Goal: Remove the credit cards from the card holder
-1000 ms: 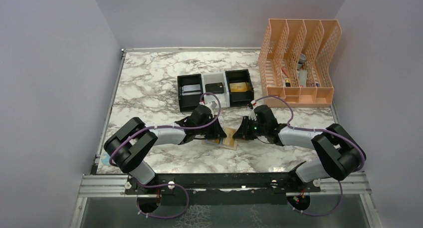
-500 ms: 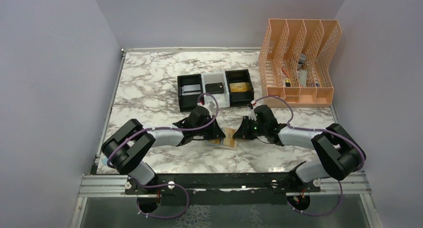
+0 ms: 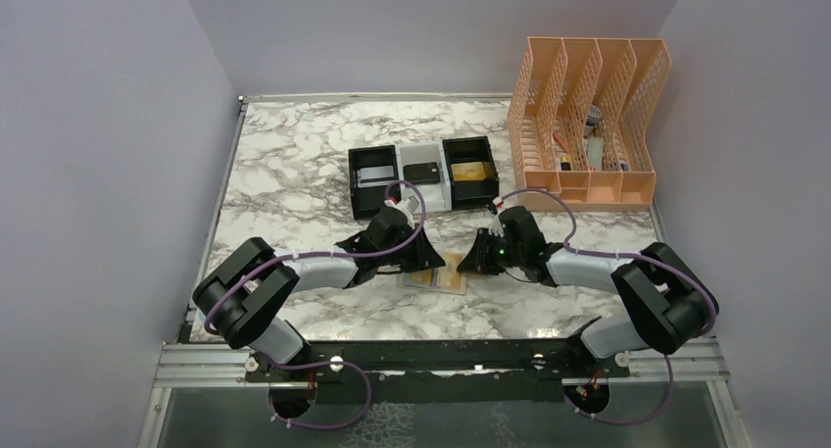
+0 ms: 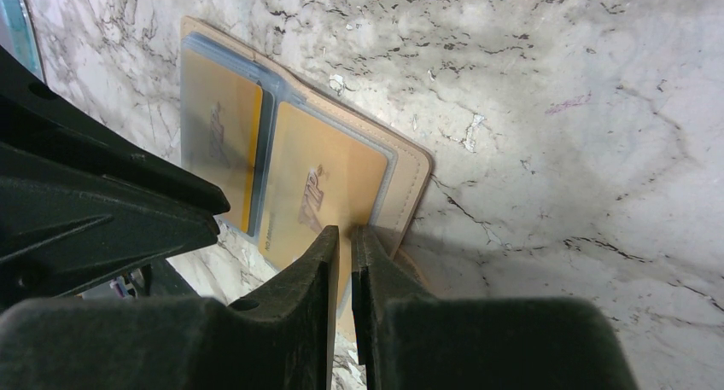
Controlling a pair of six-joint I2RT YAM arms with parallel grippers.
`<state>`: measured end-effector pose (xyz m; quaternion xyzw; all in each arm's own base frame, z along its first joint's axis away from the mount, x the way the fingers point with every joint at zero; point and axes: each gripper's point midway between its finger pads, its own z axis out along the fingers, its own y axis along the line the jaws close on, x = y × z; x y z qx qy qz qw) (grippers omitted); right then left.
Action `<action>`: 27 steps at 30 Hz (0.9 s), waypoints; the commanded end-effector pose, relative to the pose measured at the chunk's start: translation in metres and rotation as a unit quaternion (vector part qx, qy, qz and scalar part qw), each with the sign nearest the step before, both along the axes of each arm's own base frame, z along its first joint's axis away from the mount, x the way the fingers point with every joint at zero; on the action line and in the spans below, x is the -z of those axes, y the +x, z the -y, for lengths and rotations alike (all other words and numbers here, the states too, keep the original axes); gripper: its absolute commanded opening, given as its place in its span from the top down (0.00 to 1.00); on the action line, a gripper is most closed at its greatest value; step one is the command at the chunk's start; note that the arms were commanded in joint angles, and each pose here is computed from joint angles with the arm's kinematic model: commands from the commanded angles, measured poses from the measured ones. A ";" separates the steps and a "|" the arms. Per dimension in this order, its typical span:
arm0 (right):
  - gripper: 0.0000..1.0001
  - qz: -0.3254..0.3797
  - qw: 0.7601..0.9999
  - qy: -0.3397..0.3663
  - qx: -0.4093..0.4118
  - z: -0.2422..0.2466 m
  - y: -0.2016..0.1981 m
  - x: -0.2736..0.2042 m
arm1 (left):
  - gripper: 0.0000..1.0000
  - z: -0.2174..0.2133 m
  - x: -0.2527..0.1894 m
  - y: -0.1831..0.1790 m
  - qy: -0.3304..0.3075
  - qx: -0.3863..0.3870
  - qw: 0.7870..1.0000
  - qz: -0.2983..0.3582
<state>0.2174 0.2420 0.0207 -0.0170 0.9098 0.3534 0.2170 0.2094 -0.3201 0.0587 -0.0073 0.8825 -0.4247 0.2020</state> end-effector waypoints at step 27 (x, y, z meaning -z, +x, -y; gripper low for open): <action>0.87 -0.023 0.999 -0.043 0.015 0.013 -0.004 0.025 | 0.83 -0.003 0.019 0.007 0.025 -0.022 0.999 -0.014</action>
